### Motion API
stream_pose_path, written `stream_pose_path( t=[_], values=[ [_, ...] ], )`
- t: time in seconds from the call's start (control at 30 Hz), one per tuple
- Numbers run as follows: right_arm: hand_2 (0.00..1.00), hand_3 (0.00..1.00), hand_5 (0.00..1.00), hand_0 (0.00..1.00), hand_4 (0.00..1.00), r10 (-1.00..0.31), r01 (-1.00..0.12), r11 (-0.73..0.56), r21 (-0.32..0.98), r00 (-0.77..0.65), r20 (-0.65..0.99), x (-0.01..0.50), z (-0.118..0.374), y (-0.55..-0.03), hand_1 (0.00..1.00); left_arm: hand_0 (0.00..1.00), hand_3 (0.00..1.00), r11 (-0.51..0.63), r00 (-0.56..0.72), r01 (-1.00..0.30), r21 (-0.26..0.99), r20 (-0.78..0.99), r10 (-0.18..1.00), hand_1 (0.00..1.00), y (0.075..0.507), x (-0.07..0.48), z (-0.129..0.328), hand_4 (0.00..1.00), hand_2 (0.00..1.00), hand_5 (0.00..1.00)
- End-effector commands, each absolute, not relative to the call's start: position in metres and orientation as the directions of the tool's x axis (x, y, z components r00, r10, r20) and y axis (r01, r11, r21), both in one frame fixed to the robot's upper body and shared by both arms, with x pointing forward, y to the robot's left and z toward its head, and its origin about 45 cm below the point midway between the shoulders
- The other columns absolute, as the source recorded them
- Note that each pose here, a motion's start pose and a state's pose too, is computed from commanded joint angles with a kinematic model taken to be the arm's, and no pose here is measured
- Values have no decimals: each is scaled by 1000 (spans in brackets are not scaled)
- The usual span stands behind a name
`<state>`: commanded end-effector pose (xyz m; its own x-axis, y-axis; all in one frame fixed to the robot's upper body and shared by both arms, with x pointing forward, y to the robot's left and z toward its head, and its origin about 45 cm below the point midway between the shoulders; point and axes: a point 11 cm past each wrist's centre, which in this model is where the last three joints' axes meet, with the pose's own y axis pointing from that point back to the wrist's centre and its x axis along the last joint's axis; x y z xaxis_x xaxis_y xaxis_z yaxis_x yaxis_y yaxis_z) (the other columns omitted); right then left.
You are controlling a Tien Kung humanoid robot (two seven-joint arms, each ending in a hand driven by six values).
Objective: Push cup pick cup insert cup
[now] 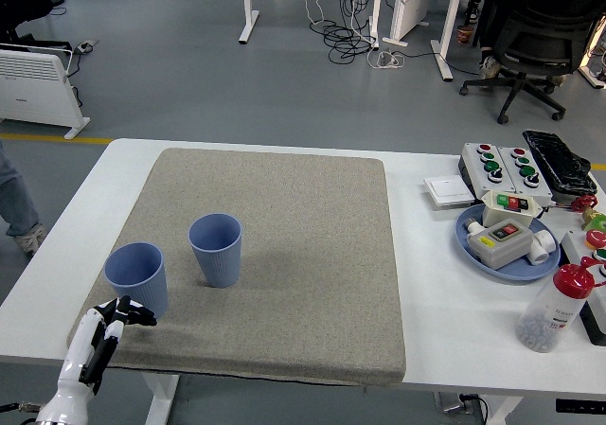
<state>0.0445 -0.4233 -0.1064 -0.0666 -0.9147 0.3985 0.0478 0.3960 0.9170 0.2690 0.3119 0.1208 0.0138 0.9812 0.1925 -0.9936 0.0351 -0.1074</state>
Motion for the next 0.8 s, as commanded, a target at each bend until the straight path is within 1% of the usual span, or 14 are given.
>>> stream_pose_path(
  t=[0.03,0.2,0.23,0.47,0.8],
  values=[
    [643,570,485,688,91,-915,48,396,917,-67,399,45,-106,-423,614,526,450,37,16,-994,-106,191,981,539,311,269,120,506,496,998],
    [643,570,485,688,91,-915,49,395,917,-65,398,45,-107,-423,614,526,450,43,26,-995,-86,188,982,539,309,273,114,506,496,998],
    [644,570,485,688,91,-915,49,395,917,-65,398,45,-107,-422,614,541,451,44,27,-996,-84,188,982,556,308,274,113,506,504,998],
    [644,570,485,688,91,-916,49,394,918,-62,397,45,-107,-422,615,554,451,50,31,-996,-80,219,975,567,308,284,109,505,508,998],
    [642,570,485,688,91,-916,49,393,918,-64,396,44,-107,-421,615,556,454,6,-16,-995,-95,238,971,570,313,304,109,504,510,998]
  ],
)
